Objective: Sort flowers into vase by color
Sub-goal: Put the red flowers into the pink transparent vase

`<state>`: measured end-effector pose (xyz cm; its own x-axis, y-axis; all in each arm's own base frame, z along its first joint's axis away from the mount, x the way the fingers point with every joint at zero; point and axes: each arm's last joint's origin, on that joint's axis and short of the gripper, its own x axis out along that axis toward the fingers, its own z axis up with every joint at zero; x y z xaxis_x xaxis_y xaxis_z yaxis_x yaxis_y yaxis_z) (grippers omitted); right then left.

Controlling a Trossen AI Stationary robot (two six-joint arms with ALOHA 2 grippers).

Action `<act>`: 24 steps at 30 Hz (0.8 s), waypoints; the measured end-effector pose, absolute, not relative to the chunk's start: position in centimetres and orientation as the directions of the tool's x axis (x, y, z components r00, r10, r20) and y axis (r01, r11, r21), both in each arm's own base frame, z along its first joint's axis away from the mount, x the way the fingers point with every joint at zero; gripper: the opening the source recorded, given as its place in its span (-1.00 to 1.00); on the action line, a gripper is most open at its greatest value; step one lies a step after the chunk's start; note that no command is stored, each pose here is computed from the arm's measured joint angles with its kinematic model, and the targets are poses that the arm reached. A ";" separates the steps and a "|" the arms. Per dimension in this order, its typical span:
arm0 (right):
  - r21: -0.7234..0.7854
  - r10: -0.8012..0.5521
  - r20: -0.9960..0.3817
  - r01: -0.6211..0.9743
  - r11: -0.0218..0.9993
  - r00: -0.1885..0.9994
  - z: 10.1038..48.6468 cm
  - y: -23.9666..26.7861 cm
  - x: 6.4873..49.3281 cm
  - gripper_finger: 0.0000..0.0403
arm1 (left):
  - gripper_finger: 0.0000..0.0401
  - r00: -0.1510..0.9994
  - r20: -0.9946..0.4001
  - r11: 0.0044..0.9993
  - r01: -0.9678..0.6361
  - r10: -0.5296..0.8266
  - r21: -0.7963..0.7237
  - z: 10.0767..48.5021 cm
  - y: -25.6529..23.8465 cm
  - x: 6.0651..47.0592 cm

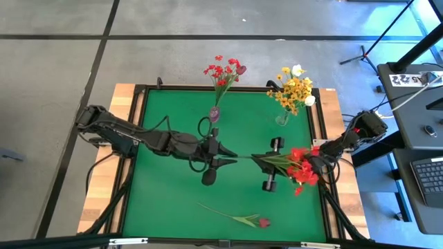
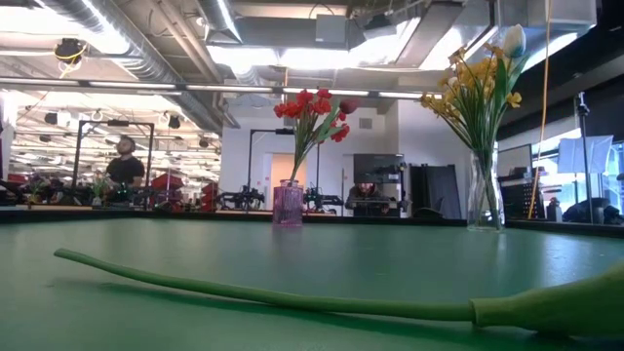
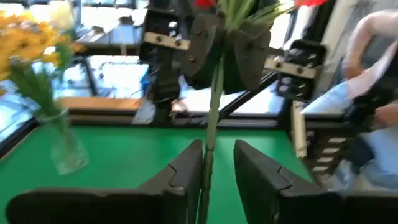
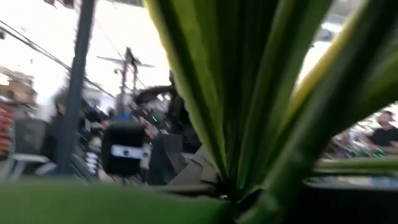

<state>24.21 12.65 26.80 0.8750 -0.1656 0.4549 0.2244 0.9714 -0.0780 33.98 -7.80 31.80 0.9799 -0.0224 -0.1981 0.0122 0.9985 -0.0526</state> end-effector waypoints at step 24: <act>-0.111 -0.296 0.229 0.327 0.939 0.927 26.4 13.3 26.1 -0.96 | -0.13 0.961 -0.269 0.998 -0.067 0.069 0.014 30.4 -7.1 34.6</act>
